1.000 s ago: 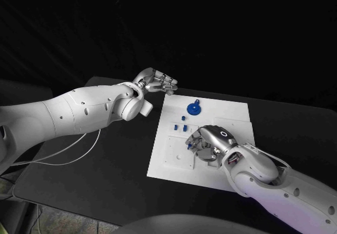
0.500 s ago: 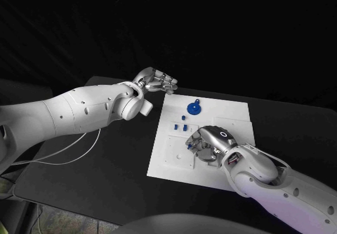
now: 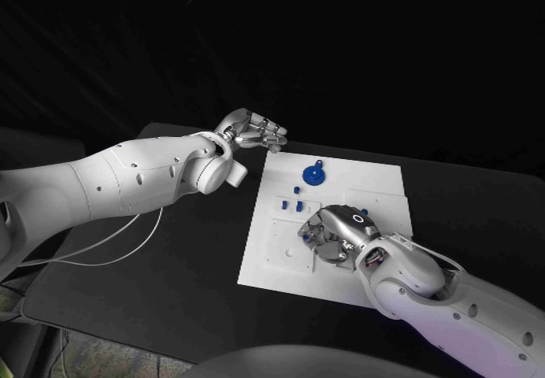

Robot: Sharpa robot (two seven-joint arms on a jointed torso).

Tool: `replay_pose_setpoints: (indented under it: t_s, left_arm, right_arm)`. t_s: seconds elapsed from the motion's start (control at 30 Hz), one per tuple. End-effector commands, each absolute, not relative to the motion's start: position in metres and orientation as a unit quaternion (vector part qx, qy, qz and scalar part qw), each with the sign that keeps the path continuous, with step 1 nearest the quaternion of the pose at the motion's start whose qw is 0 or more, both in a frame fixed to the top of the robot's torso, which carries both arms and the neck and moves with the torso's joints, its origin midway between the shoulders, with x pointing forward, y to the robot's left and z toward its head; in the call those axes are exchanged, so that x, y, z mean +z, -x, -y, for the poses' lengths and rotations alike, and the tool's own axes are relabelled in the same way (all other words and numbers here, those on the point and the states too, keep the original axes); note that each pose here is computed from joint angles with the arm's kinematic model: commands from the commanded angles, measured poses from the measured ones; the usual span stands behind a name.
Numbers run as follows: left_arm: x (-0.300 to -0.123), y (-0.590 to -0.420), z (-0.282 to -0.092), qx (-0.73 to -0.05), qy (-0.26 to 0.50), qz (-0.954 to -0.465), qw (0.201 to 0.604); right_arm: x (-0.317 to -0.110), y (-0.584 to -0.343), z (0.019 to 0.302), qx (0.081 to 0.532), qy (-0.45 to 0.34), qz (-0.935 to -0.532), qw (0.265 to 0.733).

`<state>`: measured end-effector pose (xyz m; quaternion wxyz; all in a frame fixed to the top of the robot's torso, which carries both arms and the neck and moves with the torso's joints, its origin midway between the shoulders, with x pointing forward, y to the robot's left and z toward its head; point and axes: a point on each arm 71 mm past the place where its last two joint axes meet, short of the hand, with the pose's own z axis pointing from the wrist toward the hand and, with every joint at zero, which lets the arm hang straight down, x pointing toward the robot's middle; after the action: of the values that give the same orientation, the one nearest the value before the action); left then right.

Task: Assemble the parts on the task board

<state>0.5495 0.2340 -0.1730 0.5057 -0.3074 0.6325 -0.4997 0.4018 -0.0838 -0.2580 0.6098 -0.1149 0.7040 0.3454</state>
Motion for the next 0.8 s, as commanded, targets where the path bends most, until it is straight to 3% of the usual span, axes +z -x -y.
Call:
replay_pose_setpoints:
  t_s: [0.03, 0.37, 0.8]
  left_arm:
    - [-0.1721, -0.5493, -0.2320, -0.506, 0.306, -0.633, 0.500]
    - [-0.1726, -0.5490, -0.2311, -0.509, 0.304, -0.636, 0.494]
    - [-0.1742, -0.5489, -0.2310, -0.507, 0.306, -0.643, 0.486]
  right_arm:
    - [-0.2672, -0.3992, 0.0825, 0.332, 0.131, -0.719, 0.597]
    - [-0.2747, -0.3981, 0.0804, 0.330, 0.131, -0.728, 0.587]
    - [-0.2706, -0.3943, 0.0870, 0.345, 0.101, -0.711, 0.604]
